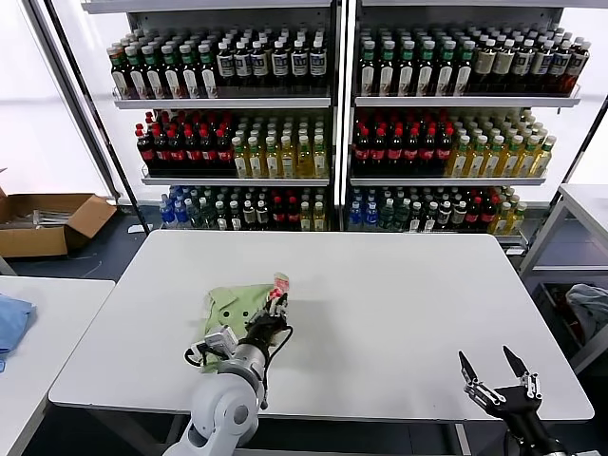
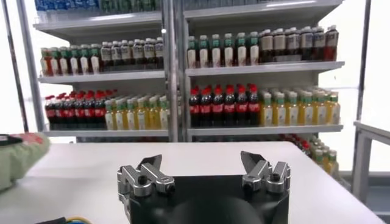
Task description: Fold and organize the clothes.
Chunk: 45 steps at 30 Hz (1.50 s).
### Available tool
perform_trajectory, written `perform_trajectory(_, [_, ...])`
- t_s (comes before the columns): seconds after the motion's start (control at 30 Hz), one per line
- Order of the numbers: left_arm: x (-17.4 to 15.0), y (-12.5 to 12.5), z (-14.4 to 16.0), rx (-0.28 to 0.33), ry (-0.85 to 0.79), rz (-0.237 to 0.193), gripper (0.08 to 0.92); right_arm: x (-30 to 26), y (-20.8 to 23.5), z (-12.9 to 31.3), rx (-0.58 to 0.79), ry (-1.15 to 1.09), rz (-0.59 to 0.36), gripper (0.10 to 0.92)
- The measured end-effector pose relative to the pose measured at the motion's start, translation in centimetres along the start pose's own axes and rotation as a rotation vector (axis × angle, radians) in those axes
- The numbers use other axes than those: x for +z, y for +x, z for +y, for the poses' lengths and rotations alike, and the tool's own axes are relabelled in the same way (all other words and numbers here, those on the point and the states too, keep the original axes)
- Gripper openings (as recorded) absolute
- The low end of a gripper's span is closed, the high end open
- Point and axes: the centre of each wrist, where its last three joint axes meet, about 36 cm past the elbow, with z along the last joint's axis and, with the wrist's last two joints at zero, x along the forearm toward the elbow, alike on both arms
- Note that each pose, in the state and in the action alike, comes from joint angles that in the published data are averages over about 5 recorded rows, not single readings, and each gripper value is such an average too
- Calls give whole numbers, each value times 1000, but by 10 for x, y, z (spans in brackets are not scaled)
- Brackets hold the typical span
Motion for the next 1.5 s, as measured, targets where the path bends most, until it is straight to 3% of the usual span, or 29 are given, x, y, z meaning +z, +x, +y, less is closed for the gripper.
perform_trajectory(0.17, [-6,13,-1,83,37,17,455,-4,-27,18,-45,-42,35,823])
perform_trajectory(0.3, [-19,20,12,111,26,0,576,-5,-60,42,-101,-102,66,823])
perform_trajectory(0.6, [-60,37,75,47,-129,-101,805,8,-139,120,-281,-194,204,823])
perform_trajectory(0.8, [-79,55,97,9,-185,-157,822,18,-177,168,-388,-158,316,796])
perform_trajectory(1.1, [-88,75,105,-8,-203,-191,823,23,-205,196,-426,-67,440,549])
perform_trajectory(1.5, [-97,84,108,-8,-218,-211,823,14,-203,183,-432,30,435,203])
